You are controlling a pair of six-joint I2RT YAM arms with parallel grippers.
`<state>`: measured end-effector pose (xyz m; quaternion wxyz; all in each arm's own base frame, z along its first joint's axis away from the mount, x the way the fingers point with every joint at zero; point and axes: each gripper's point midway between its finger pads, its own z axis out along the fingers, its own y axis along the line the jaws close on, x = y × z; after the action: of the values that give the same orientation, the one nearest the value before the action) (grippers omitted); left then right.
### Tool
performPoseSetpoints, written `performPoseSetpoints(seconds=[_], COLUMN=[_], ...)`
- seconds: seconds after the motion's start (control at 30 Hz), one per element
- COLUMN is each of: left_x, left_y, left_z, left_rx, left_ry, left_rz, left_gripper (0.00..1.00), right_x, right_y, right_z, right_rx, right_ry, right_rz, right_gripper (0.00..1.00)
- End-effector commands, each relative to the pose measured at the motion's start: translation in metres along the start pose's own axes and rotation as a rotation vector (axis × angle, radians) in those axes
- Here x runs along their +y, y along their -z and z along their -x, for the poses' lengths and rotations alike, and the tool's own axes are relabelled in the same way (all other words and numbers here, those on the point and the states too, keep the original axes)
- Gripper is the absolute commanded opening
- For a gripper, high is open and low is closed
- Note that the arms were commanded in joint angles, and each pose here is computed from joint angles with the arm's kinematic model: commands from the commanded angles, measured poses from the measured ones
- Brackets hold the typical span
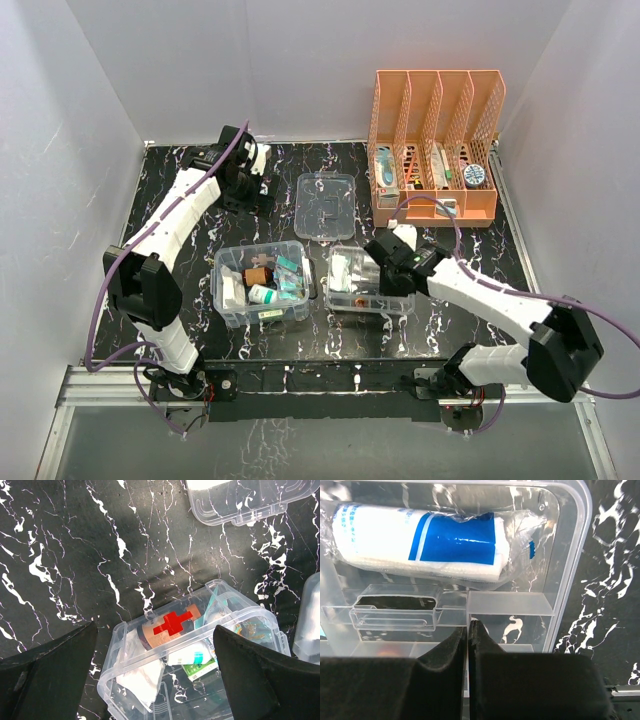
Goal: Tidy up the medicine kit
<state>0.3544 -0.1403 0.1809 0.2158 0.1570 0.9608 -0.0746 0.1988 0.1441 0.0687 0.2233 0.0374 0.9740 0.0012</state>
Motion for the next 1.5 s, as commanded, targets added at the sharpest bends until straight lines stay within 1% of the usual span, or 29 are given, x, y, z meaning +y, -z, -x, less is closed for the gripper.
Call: performPoseSetpoints(seconds=[0.0, 0.3, 0.43, 0.67, 0.87, 1.17, 1.27, 1.47], left_x=[0.000, 0.009, 0.016, 0.055, 0.094, 0.139, 0.146, 0.152], left_y=[0.006, 0.018, 0.022, 0.033, 0.039, 0.039, 0.038, 0.040], left_z=[-0.005, 0.002, 0.000, 0.001, -0.010, -0.029, -0.033, -0.039], left_rx=[0.006, -0.026, -0.026, -0.044, -0.036, -0.019, -0.015, -0.017], left_ry=[0.000, -0.010, -0.007, 0.053, 0.102, 0.178, 0.194, 0.207], left_rz=[-0.008, 0.032, 0.046, 0.077, 0.108, 0.137, 0.135, 0.132], left_gripper=[0.99, 0.99, 0.99, 0.99, 0.99, 0.99, 0.99, 0.99], right_x=[0.002, 0.007, 0.019, 0.048, 0.080, 0.142, 0.164, 0.212], right_y=[0.045, 0.081, 0.092, 0.102, 0.104, 0.105, 0.107, 0.097], right_z=[0.047, 0.081, 0.099, 0.130, 0.149, 0.152, 0.151, 0.136], right_rx=[-0.149, -0.209, -0.231, -0.246, -0.252, -0.250, -0.253, -0.229], right_ry=[-0.038, -0.017, 0.001, 0.043, 0.070, 0.146, 0.169, 0.239], right_rz=[0.021, 0.022, 0.042, 0.084, 0.135, 0.191, 0.211, 0.237], right_gripper=[0.00, 0.00, 0.00, 0.00, 0.00, 0.00, 0.00, 0.00])
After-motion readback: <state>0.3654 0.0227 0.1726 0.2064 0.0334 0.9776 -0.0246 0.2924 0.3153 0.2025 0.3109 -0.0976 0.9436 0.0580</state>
